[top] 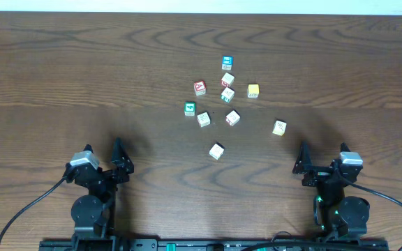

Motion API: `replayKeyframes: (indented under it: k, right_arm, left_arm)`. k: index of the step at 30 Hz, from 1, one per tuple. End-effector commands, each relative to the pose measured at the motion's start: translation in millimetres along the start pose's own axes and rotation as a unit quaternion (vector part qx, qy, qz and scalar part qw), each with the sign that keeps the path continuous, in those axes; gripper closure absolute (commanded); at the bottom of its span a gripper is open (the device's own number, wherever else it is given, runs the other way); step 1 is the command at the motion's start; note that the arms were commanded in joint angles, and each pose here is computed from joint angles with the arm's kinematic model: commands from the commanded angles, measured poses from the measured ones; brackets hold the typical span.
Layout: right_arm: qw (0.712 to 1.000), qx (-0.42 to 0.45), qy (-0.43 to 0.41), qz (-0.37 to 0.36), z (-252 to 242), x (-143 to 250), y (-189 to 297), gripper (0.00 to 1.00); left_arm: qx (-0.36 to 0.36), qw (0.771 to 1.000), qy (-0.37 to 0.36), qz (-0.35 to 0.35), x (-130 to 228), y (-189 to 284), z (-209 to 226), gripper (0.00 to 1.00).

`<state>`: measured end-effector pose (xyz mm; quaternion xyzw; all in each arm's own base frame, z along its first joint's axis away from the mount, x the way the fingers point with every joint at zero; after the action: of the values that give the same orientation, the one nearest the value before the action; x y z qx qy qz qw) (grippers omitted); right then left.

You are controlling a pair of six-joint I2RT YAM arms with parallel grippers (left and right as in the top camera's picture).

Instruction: Lift 5 blocks

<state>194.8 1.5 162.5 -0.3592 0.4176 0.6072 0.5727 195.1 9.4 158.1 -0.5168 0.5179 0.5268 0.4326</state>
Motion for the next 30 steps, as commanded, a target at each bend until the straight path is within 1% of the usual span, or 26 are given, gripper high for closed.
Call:
replayKeyframes:
  k: [1,21,23,30]
  right_arm:
    - [1.0,0.001,0.007,-0.001,-1.7,1.0,-0.1,0.01]
    - [1.0,-0.003,0.006,-0.007,-0.3,-1.5,-0.1,0.01]
    - [1.0,-0.006,0.006,0.004,0.1,2.2,-0.1,0.01]
    - [1.0,-0.006,0.007,0.003,0.1,2.0,-0.2,0.01]
  left_arm:
    - [-0.01,0.999,-0.006,0.03,14.5,-0.6,3.3,0.19]
    - [-0.01,0.999,-0.006,0.03,14.5,-0.6,3.3,0.18]
    - [-0.01,0.999,-0.006,0.03,14.5,-0.6,3.3,0.18]
    - [-0.01,0.999,-0.006,0.03,14.5,-0.6,3.3,0.19]
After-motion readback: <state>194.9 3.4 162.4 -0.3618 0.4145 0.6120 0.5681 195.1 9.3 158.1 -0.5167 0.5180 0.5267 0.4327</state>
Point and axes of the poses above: each gripper's point midway between its finger pads, its own y axis back along the fingers, its own z axis along the line the jaws close on, x = y × z, the point moved 5 cm from there along y, back along the fingers, and after that the axes turned 15 degrees about -y, right-handed, at the moved point
